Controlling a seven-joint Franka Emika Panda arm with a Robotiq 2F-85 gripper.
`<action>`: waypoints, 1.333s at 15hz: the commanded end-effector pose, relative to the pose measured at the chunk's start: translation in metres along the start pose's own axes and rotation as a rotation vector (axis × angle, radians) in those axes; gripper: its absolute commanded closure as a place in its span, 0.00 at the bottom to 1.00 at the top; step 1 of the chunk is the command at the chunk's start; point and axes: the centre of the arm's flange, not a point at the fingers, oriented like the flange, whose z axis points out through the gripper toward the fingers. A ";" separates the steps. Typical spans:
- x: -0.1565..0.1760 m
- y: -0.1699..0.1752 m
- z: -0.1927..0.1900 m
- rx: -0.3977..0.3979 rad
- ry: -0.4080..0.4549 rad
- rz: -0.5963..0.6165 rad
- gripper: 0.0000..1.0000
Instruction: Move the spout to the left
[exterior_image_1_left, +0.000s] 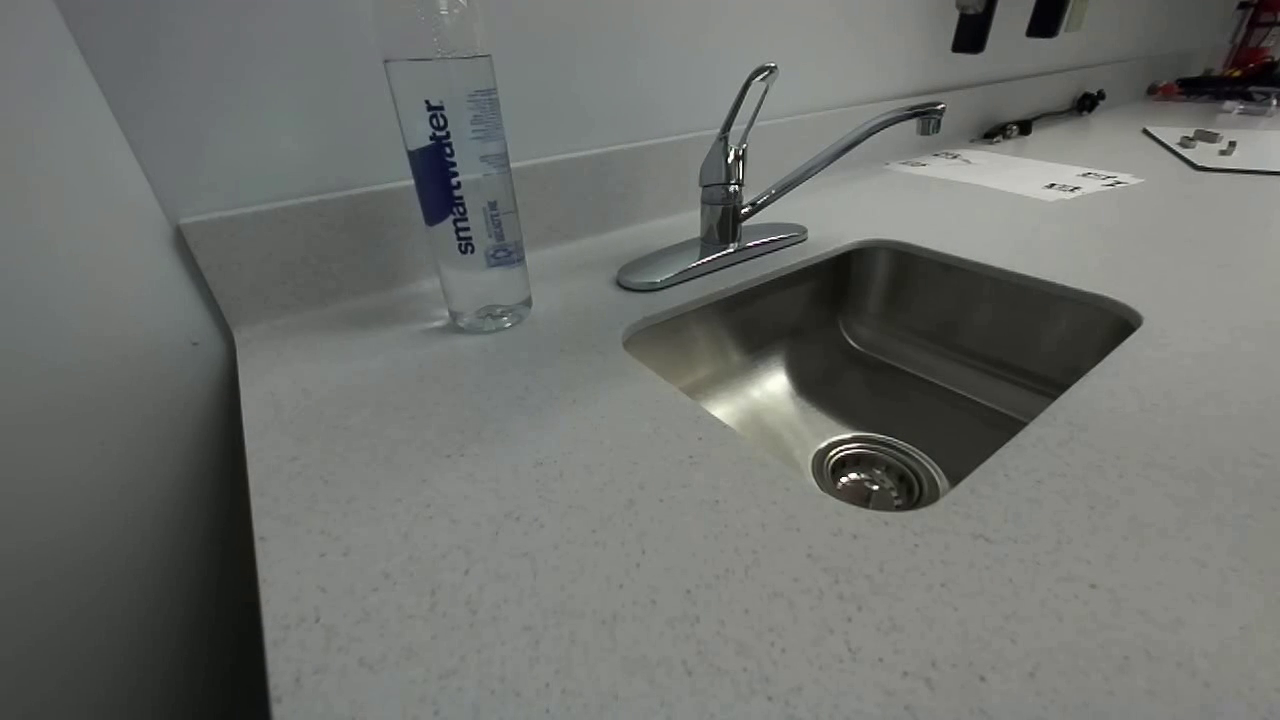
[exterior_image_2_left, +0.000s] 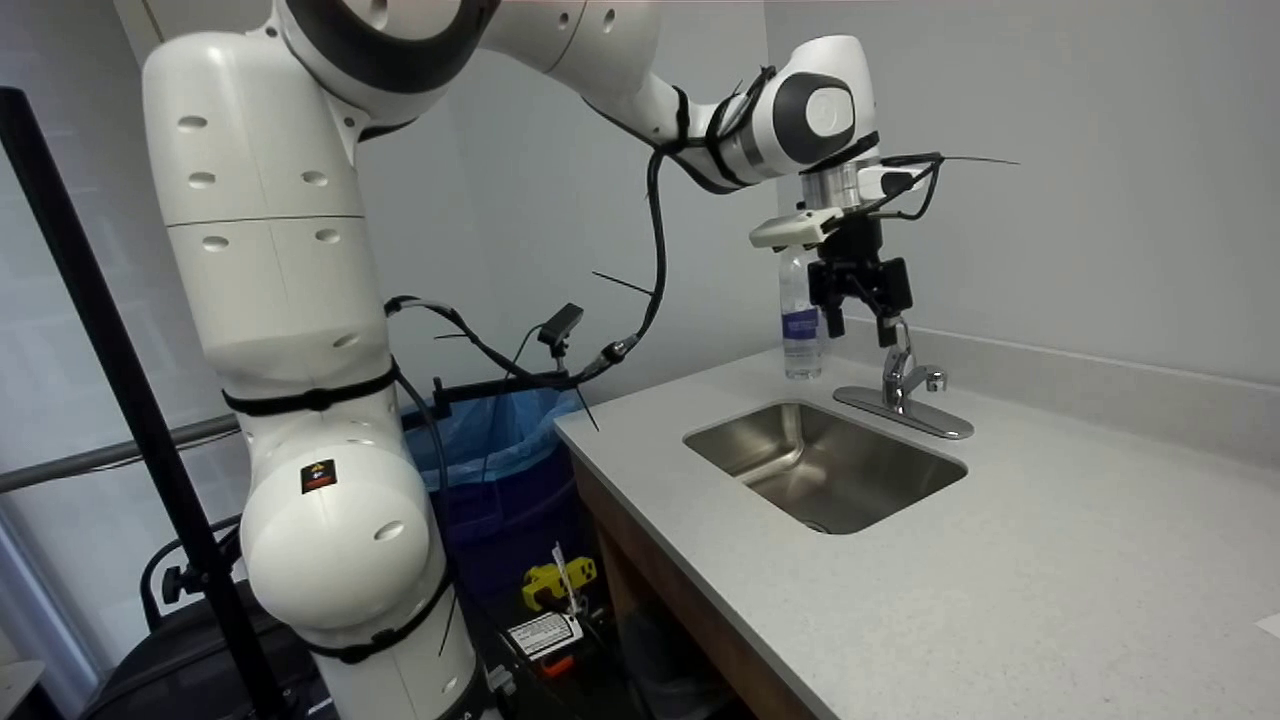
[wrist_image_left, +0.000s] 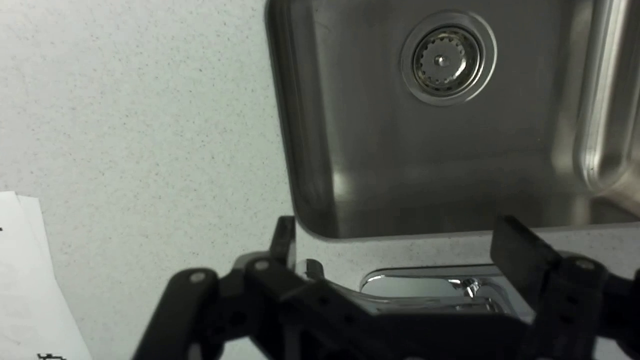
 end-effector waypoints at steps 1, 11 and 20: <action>0.027 -0.010 0.001 -0.028 0.060 0.045 0.00; 0.082 0.010 0.020 -0.061 0.130 0.123 0.00; 0.104 0.002 0.035 -0.048 0.198 0.172 0.00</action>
